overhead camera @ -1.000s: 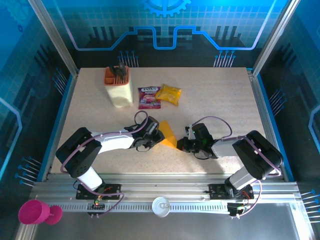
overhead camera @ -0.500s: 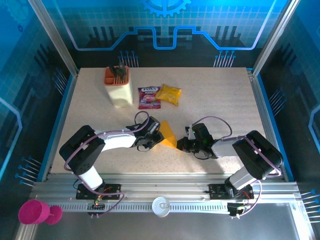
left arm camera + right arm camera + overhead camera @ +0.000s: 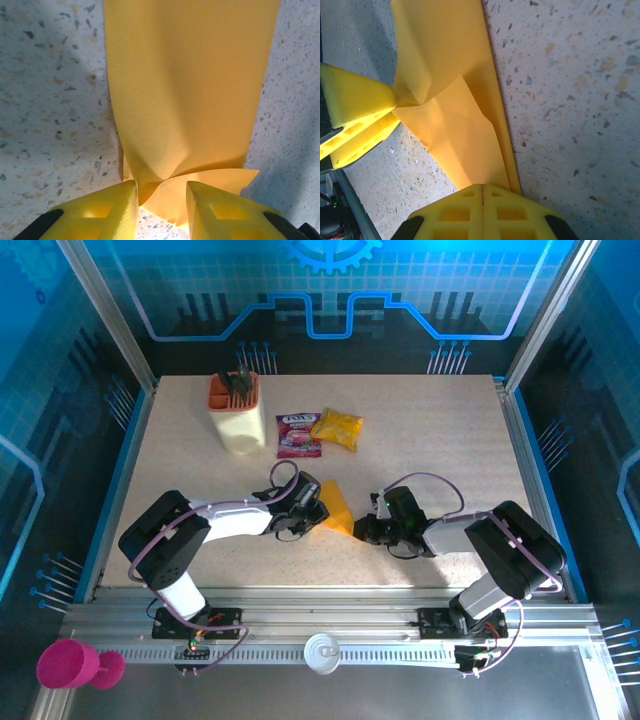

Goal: Fold a paper plane with a square sheet of paper (pick it up from the middle)
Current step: Third fold the triangle at the center of the table.

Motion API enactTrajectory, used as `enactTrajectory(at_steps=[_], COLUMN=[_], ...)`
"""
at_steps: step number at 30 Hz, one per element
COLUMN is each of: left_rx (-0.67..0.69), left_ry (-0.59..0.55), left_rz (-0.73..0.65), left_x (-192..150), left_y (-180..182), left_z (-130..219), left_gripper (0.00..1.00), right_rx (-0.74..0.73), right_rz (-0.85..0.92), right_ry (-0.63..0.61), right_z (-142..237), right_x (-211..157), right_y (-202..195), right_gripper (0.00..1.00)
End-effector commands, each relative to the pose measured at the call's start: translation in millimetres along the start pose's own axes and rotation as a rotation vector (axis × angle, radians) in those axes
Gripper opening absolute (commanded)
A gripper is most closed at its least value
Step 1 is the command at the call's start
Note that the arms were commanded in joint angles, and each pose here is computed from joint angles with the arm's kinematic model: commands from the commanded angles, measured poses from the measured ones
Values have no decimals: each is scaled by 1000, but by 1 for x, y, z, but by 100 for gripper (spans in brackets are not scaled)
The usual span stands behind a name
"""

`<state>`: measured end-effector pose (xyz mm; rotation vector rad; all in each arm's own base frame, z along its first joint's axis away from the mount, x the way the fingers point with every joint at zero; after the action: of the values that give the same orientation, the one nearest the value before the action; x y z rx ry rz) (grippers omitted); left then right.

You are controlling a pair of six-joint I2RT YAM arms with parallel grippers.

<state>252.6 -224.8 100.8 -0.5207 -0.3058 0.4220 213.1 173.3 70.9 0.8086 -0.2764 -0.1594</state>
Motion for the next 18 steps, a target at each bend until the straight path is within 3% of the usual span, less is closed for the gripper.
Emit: enactTrajectory(at_steps=[1,10,18], left_rx=[-34,-32,-25], left_ry=[2,2,11], left_rz=[-12,-17,-27], left_x=[0,-1,-4], left_y=[-2,1,7], left_z=[4,4,1], left_gripper=[31,28,11], right_rx=[-206,-208,-202], right_rz=[-82,-84,-84], right_ry=[92,90,96], right_z=[-3,-3,-4], right_x=[-27,-27,-27], right_y=[-43,-44,-44], right_gripper=[0,0,0])
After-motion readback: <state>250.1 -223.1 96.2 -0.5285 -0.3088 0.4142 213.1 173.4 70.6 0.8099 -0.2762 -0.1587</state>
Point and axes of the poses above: each hand's point on the last joint's axis, 136 mm out from that joint toward the fingers, its own z axis back along the fingers, its own y axis along the line the jaws close on, x = y × z, the point moved 9 cm from there along z, back along the fingers, and after that the axes turned 7 degrees about -z, right-handed, at the moved point
